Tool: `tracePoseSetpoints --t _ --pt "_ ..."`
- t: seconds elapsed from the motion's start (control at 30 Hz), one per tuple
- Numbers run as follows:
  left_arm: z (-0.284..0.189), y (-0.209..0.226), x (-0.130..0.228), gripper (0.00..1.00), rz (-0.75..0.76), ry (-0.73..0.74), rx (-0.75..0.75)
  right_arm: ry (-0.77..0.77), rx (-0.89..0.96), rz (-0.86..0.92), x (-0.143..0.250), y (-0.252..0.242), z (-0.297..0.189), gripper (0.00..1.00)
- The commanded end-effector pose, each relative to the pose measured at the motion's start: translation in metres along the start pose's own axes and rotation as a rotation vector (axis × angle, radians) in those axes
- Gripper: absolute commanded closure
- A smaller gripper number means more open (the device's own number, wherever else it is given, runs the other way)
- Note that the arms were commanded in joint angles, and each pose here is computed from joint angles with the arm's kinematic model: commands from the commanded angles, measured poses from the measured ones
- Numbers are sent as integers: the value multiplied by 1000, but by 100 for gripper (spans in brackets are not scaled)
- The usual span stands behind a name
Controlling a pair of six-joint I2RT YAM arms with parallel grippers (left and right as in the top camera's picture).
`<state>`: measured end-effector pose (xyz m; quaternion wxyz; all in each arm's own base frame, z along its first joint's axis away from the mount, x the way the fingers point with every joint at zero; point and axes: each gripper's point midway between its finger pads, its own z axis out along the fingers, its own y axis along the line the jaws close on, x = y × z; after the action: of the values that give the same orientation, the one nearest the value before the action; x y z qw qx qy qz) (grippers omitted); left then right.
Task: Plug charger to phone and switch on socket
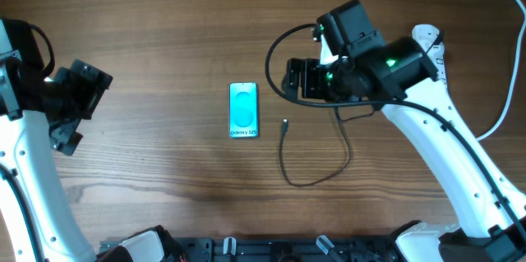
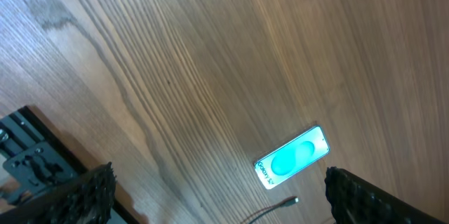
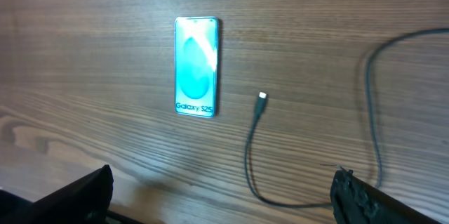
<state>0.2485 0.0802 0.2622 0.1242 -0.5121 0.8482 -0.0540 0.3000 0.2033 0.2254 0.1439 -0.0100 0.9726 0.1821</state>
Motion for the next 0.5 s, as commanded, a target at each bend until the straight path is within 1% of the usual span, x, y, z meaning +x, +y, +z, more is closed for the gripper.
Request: tracePoseSetpoints --t 0.0,0.1,0.23,0.37,0.47 --pt "-2 1 7 0 -19 31 6 15 -6 75 2 1 11 1" --pt "-2 1 6 0 -20 30 7 -3 -31 89 -3 7 12 0" --pt "-2 2 9 0 -10 41 4 19 -19 -14 1 9 19 0" --pt "2 -5 15 0 75 53 5 68 7 -19 4 6 38 0" --pt "4 -11 20 0 153 62 7 53 -1 14 0 8 41 0"
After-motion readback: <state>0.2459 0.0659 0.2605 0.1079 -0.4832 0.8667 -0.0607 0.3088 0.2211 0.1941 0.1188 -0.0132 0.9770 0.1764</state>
